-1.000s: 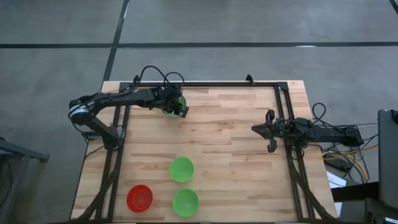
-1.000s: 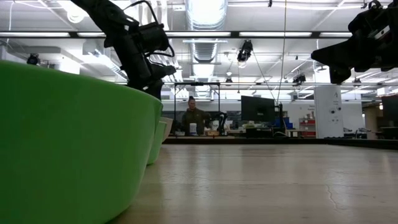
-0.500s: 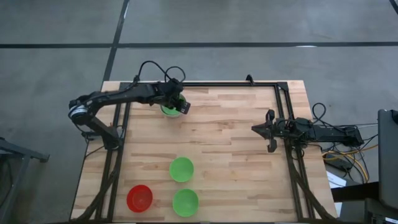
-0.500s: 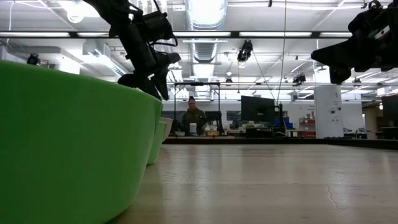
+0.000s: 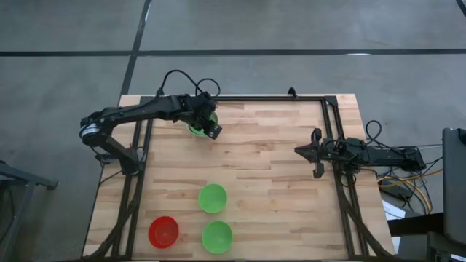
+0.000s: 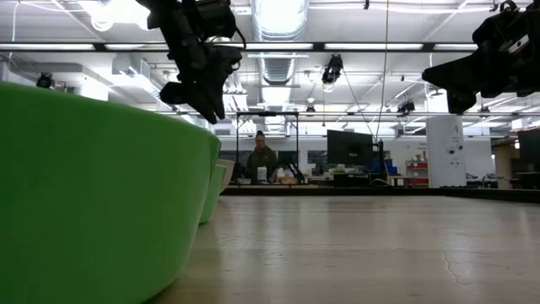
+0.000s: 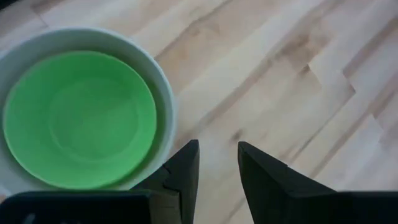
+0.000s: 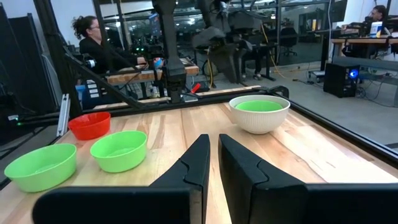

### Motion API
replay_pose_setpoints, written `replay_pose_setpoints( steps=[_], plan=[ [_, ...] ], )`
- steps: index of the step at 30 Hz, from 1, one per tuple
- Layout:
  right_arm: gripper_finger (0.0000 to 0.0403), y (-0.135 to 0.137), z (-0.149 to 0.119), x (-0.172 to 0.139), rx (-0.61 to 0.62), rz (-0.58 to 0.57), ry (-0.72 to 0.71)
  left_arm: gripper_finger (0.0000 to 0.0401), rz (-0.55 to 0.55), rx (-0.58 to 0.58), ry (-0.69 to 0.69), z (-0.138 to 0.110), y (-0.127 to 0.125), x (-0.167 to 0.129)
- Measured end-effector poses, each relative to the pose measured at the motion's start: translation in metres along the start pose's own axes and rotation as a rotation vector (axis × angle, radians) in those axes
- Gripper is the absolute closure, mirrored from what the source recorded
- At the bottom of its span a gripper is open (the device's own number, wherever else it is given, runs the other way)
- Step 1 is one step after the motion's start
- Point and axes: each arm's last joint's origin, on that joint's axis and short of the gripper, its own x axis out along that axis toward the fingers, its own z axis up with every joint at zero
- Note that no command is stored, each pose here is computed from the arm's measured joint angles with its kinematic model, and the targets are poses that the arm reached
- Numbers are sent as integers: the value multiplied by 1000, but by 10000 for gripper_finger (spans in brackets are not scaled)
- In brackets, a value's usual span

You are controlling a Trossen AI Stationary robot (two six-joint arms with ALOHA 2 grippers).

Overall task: Nest bowls inside each other
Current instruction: Stack the middle green bowl on the stacked green bowl

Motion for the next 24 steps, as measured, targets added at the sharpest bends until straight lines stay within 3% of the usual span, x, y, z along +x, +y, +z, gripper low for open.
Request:
replay_pose_setpoints(
  steps=[16, 24],
  plan=[
    [369, 0, 0, 0, -1, 0, 0, 286, -61, 252, 121, -46, -45, -13],
    [369, 0, 0, 0, 0, 0, 0, 286, -95, 295, 186, -78, -72, -19]
  ],
)
